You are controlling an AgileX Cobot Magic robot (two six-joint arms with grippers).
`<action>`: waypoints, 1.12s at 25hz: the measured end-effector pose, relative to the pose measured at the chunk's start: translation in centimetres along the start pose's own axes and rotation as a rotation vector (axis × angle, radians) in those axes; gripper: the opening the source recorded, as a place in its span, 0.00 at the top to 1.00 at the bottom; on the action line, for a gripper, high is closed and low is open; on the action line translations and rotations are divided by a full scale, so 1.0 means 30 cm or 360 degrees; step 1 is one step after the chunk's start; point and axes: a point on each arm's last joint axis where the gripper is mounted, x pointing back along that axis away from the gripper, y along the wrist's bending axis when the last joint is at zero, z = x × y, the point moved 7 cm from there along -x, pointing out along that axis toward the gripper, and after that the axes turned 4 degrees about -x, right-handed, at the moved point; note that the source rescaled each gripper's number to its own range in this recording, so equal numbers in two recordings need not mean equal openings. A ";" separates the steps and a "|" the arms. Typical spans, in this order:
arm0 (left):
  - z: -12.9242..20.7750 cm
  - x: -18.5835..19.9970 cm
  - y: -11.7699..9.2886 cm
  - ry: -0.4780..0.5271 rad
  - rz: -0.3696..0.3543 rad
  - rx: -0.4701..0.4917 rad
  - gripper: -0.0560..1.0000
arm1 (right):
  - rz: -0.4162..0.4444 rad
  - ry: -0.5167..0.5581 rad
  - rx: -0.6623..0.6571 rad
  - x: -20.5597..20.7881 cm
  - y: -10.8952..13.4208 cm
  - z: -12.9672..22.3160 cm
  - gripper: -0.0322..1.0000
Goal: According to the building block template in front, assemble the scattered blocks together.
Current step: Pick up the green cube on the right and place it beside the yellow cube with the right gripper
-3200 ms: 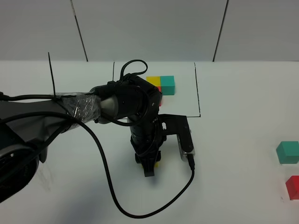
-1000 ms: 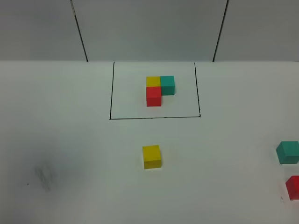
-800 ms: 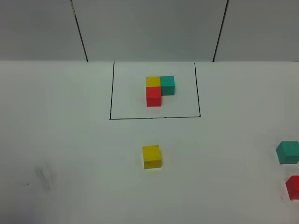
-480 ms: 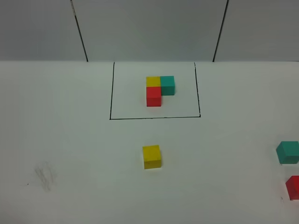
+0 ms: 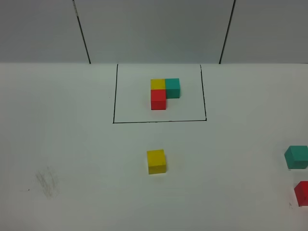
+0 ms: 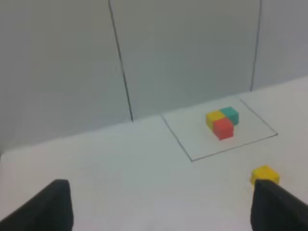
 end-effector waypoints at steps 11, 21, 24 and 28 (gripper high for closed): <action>0.266 -0.162 -0.047 0.0255 -0.0368 0.0340 0.34 | 0.0000 0.0000 0.0000 0.000 0.000 0.000 0.28; 0.427 -0.276 -0.038 0.0479 -0.0432 0.0565 0.34 | 0.0000 0.0000 0.0000 0.000 0.000 0.000 0.28; 0.449 -0.283 -0.028 0.0512 -0.0472 0.0581 0.34 | 0.0000 0.0000 0.0000 0.000 0.000 0.000 0.28; 0.485 -0.298 -0.025 0.0569 -0.0492 0.0584 0.34 | 0.0000 0.0000 0.0000 0.000 0.000 0.000 0.28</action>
